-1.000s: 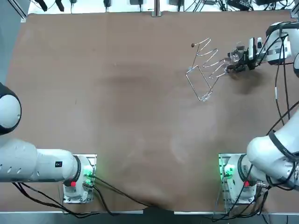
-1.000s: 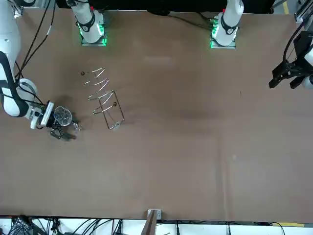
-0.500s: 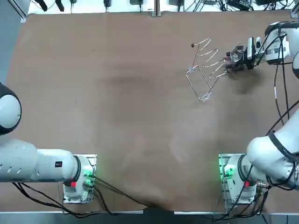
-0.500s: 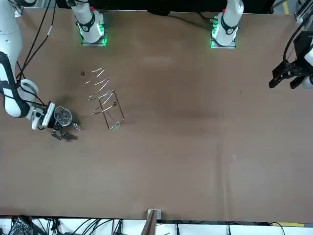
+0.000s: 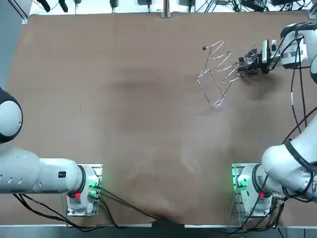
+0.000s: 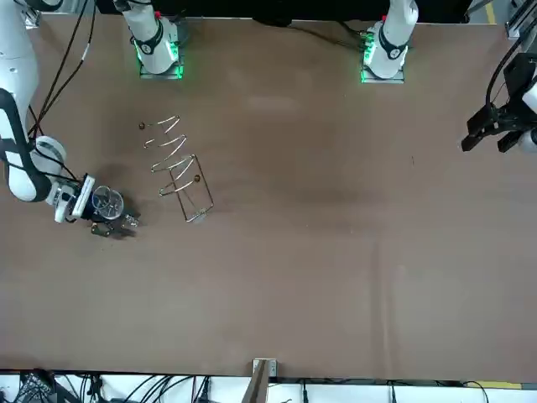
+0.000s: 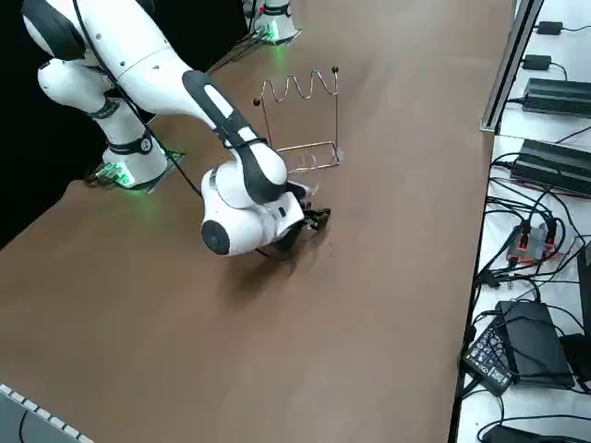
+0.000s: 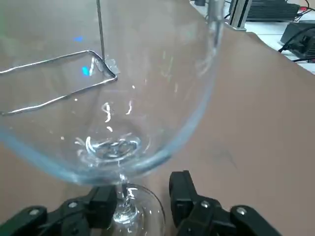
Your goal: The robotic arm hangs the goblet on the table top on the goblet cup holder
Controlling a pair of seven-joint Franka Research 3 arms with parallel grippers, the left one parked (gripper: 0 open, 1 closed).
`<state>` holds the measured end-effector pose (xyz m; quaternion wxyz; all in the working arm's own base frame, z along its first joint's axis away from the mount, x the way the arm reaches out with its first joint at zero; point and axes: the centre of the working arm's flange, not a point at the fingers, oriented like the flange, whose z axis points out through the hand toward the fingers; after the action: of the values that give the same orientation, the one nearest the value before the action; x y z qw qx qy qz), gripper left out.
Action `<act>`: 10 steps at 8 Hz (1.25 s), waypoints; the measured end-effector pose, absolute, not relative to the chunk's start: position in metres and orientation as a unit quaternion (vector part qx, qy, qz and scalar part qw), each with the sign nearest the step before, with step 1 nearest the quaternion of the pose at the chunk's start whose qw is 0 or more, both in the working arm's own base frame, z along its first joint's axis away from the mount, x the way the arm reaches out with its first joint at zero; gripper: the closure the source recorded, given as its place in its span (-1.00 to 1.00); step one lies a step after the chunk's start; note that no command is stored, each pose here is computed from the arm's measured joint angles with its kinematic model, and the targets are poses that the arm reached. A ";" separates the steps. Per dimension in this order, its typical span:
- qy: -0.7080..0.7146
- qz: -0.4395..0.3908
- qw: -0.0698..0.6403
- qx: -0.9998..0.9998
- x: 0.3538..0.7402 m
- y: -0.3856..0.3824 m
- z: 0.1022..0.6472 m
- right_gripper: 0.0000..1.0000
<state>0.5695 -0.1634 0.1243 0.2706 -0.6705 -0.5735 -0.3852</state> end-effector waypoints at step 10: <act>-0.568 -0.385 0.272 -0.674 0.565 -0.166 0.121 0.48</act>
<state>0.5651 -0.1662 0.1212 0.2722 -0.6741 -0.5684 -0.3852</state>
